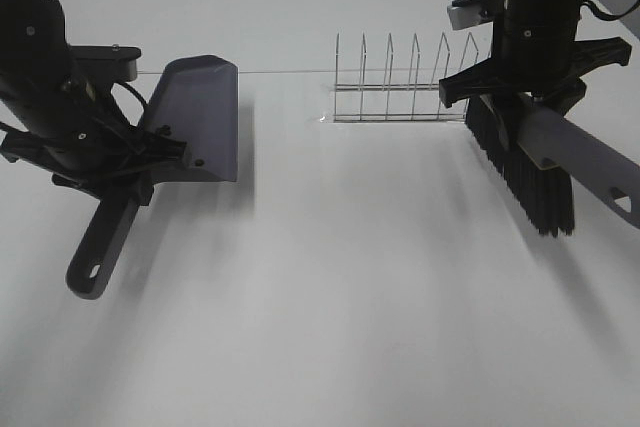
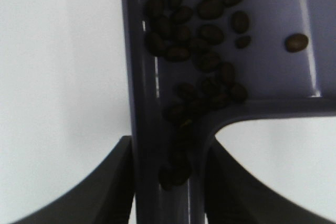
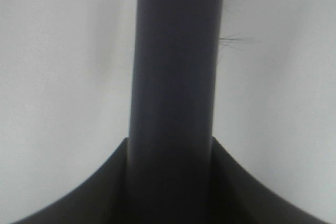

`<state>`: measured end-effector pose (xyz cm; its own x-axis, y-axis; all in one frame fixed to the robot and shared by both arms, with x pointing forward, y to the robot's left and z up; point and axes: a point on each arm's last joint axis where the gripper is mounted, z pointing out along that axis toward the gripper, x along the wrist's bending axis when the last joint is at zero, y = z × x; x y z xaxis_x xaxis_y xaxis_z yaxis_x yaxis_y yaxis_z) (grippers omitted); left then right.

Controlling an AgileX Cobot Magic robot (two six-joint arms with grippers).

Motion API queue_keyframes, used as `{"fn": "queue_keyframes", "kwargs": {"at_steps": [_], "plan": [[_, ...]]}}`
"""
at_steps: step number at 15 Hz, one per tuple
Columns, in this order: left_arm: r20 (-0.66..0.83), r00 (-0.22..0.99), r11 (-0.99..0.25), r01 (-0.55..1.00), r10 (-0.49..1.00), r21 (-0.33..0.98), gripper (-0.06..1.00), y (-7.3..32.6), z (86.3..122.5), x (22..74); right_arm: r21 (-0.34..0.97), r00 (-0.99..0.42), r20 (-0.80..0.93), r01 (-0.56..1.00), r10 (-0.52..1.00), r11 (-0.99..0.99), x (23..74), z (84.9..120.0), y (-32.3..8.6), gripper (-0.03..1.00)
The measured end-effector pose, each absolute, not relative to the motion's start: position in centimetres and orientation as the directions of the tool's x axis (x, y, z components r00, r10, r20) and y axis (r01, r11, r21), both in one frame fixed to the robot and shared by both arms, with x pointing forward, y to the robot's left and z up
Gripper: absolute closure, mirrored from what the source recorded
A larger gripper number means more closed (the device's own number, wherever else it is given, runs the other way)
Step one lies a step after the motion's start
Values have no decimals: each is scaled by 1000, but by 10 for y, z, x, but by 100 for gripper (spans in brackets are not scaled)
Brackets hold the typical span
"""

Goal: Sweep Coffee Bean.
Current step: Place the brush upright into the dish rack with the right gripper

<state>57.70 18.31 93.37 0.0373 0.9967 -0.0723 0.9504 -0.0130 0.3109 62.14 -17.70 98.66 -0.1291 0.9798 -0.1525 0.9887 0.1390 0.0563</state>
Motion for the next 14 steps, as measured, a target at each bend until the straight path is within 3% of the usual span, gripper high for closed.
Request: {"fn": "queue_keyframes", "kwargs": {"at_steps": [8, 14], "plan": [[-82, 62, -34, 952, 995, 305, 58, 181, 934, 576, 120, -41, -135, 991, 990, 57, 643, 967, -201, 61], [-82, 63, -35, 952, 995, 305, 58, 181, 934, 576, 169, -37, -99, 984, 994, 54, 666, 968, -194, 61]]}}
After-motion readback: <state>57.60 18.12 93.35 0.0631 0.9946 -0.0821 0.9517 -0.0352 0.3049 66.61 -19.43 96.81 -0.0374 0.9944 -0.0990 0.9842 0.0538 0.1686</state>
